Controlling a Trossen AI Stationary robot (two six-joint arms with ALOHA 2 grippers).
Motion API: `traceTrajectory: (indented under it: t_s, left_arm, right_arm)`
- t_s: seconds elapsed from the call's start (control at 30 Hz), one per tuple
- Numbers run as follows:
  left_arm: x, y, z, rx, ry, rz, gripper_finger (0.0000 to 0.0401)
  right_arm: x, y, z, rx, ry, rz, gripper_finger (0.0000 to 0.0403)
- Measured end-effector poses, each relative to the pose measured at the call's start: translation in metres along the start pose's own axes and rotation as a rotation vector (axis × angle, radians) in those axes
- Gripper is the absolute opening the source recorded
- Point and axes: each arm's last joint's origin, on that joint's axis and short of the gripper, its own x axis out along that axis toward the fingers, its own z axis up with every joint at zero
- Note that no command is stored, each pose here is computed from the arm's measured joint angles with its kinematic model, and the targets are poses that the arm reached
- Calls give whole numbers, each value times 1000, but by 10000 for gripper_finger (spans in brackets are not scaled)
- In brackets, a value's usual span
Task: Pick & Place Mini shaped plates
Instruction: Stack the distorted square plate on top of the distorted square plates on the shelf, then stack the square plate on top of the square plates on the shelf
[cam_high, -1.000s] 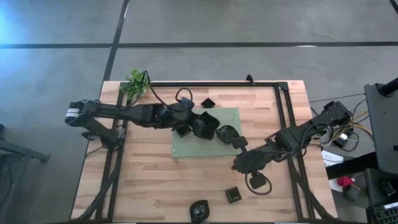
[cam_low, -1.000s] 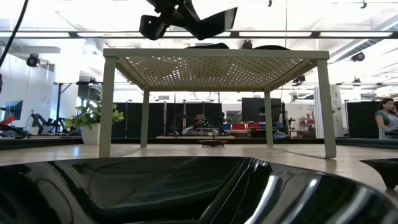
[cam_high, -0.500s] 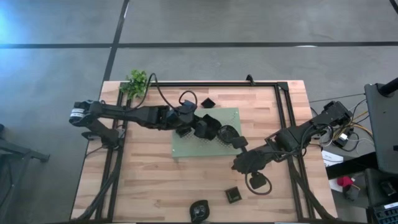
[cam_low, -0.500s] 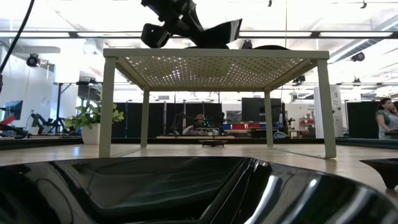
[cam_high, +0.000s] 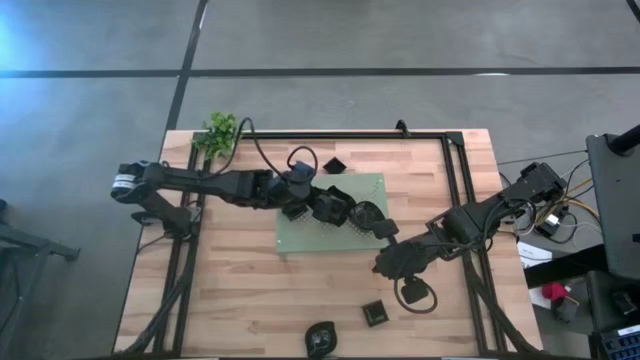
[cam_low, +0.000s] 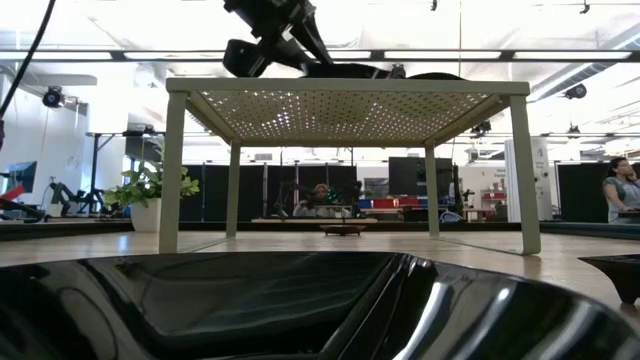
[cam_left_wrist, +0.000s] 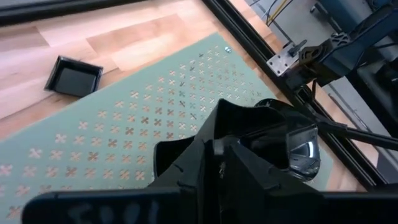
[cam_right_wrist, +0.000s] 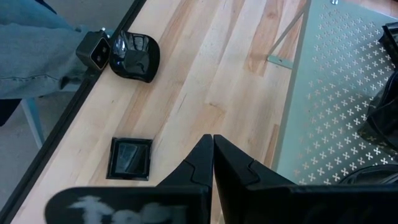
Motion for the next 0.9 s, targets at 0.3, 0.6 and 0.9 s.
traceTrajectory:
  t_s: [0.3,0.6,0.9]
  left_arm:
    - [-27,-1,16,30,-60,-48,64]
    - [-65,-2,27,339,-130,-114,64]
    - [-93,-25,-19,790,-44,-244,64]
  right_arm:
    - [0,0,0,12,2,0,8]
    - [0,1,0,13,2,2,8]
    - [11,13,-12,28,50,30,8]
